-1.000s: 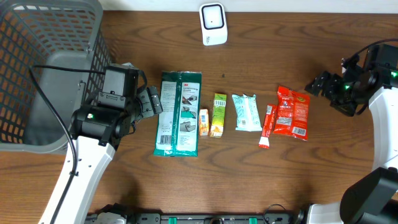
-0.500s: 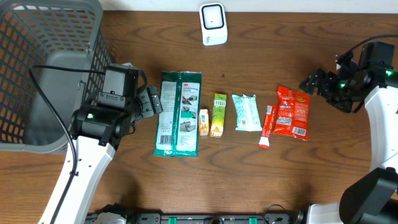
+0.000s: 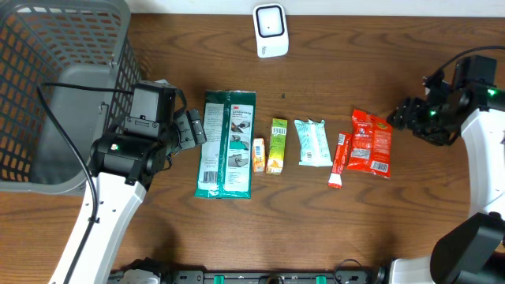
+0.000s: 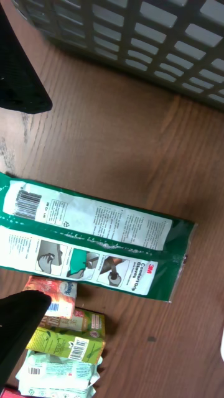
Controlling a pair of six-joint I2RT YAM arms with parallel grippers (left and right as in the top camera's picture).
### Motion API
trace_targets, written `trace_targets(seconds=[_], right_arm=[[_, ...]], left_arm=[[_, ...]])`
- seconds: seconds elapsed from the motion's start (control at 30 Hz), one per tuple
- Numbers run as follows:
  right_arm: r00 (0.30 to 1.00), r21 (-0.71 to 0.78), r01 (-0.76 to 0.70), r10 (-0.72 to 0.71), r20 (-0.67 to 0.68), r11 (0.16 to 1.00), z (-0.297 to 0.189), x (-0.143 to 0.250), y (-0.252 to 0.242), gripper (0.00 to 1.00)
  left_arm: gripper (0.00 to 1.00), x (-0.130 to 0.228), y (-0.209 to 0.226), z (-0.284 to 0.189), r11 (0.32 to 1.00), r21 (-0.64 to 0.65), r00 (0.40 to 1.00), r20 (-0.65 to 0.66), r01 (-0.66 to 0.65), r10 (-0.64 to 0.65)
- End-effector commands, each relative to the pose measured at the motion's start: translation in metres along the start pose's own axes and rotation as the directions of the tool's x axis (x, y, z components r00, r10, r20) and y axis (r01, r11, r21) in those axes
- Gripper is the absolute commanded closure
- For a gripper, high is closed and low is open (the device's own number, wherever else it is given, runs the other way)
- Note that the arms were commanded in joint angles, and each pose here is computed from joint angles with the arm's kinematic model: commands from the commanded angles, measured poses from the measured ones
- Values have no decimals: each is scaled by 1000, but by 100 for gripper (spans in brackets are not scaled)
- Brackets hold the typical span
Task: Scan the item barcode
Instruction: 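Move the right gripper leftward over the pale green wipes pack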
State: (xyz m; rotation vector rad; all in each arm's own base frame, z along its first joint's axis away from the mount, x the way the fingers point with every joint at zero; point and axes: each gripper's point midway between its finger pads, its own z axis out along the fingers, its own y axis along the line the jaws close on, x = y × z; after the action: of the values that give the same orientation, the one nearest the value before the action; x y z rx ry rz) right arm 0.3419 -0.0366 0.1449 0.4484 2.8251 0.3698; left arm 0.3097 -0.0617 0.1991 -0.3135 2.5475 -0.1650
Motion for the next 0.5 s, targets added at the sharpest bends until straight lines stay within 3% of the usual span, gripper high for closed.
trace_targets(seconds=[0.0, 0.23, 0.47], right_arm=[[994, -18, 98, -98, -47, 995, 7, 13, 22, 25], [937, -81, 334, -340, -77, 939, 20, 37, 88, 26], [877, -117, 467, -476, -66, 877, 28, 57, 132, 31]], left_arm=[[9, -5, 2, -3, 1000, -9, 1000, 15, -4, 4], [9, -5, 2, -3, 1000, -9, 1000, 15, -4, 4], [9, -5, 2, -3, 1000, -9, 1000, 15, -4, 4]])
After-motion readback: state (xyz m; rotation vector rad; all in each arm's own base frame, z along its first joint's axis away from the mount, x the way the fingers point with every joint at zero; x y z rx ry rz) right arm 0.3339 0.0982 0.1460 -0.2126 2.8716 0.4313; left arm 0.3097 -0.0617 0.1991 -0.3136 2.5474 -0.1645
